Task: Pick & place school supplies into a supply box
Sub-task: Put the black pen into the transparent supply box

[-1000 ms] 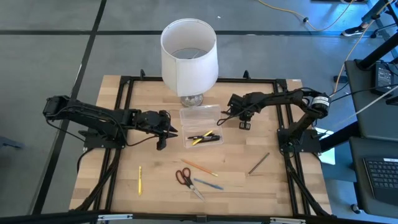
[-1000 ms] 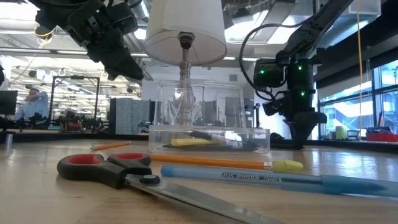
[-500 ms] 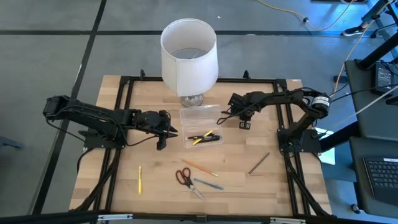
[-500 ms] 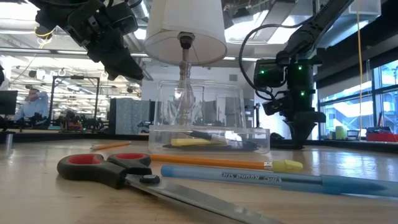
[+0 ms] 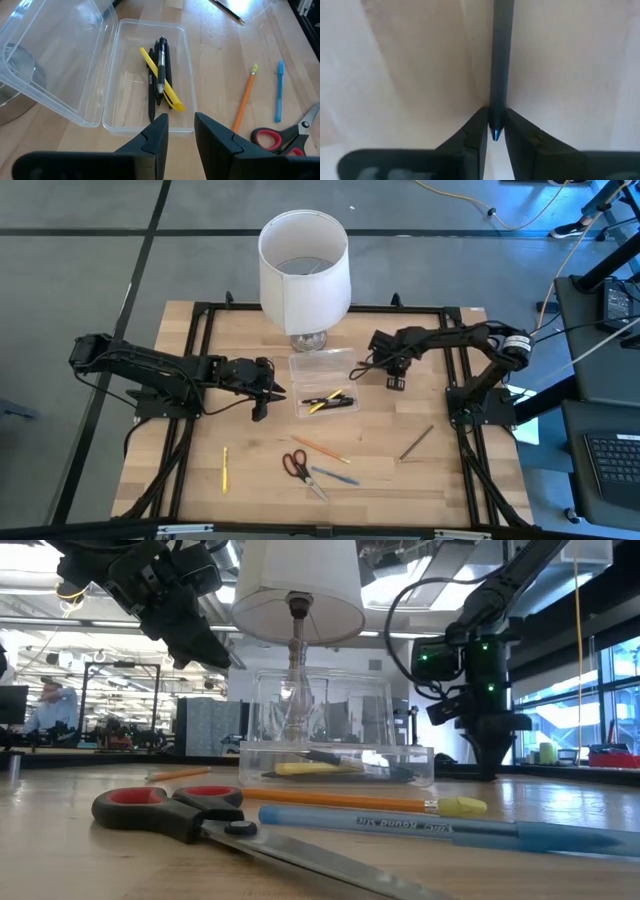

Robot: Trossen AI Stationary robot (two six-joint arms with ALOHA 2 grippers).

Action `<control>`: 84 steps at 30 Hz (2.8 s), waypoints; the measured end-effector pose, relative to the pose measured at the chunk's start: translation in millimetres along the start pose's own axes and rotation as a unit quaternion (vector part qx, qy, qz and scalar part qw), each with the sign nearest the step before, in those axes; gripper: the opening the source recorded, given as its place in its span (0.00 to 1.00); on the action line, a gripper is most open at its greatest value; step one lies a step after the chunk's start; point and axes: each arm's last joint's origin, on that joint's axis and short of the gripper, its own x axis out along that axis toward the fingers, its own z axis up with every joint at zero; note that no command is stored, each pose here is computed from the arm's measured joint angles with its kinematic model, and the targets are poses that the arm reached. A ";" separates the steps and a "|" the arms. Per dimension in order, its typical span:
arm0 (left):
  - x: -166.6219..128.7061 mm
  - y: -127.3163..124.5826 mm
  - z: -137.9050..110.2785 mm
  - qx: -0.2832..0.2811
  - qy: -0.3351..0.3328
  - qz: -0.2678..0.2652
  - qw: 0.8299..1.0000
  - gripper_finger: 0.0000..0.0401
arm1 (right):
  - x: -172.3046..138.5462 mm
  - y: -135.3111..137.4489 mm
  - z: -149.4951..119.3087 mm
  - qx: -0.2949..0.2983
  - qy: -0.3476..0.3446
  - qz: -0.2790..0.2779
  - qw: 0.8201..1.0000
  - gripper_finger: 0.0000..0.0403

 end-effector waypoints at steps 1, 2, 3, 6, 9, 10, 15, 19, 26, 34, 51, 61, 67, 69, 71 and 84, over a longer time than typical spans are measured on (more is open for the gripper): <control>0.0 0.0 -0.1 0.000 0.000 0.000 1.000 0.22 | -1.0 0.6 -1.3 0.000 0.000 0.005 1.000 0.17; 0.0 0.0 -0.1 0.000 0.000 0.000 1.000 0.22 | -3.1 1.0 -1.9 0.000 -0.003 0.006 1.000 0.17; 0.0 0.0 -0.1 0.000 0.000 0.000 1.000 0.22 | -4.4 1.2 -2.6 0.000 -0.005 0.008 1.000 0.17; 0.0 0.1 -0.1 0.000 0.000 0.000 1.000 0.22 | -6.7 1.7 -3.5 -0.001 -0.009 0.011 1.000 0.17; 0.0 0.0 0.0 -0.002 0.000 0.000 1.000 0.22 | -6.9 1.9 -3.9 0.000 -0.007 0.012 1.000 0.17; 0.0 0.0 -0.1 -0.007 0.000 0.000 1.000 0.22 | -6.9 2.2 -4.2 0.000 -0.006 0.015 1.000 0.17; 0.0 0.0 -0.1 -0.012 0.000 0.000 1.000 0.22 | -7.3 3.3 -5.7 0.006 -0.001 0.031 1.000 0.17; 0.0 0.0 -0.1 -0.012 0.000 0.000 1.000 0.22 | -7.4 2.9 -5.5 0.013 -0.001 0.024 1.000 0.17; 0.0 0.0 -0.1 -0.012 0.000 0.000 1.000 0.22 | -7.4 2.1 -2.8 0.011 -0.015 0.016 1.000 0.17; 0.0 0.0 -0.1 -0.012 0.000 0.000 1.000 0.22 | -7.5 1.2 0.9 0.010 -0.037 0.019 0.999 0.28; 0.0 0.0 -0.2 -0.012 0.001 0.000 1.000 0.22 | -8.8 -3.2 19.0 -0.018 -0.122 -0.009 0.992 0.43; 0.1 0.3 -0.7 -0.012 0.003 0.001 1.000 0.22 | 3.9 -3.2 20.8 -0.024 -0.088 -0.009 0.996 0.37; 0.0 0.3 -0.7 -0.012 0.003 0.001 1.000 0.22 | 4.2 -2.8 19.8 -0.012 -0.083 -0.007 0.996 0.23; 0.0 0.3 -0.7 -0.012 0.003 0.001 1.000 0.22 | 4.3 -2.6 19.4 -0.012 -0.081 -0.006 0.997 0.19; 0.1 0.2 -0.8 -0.012 0.004 0.001 1.000 0.22 | 4.5 -2.5 18.5 -0.010 -0.076 -0.007 0.997 0.14; 0.0 0.2 -0.8 -0.013 0.003 0.001 1.000 0.22 | -17.8 6.4 -3.7 -0.001 -0.040 -0.025 0.999 0.12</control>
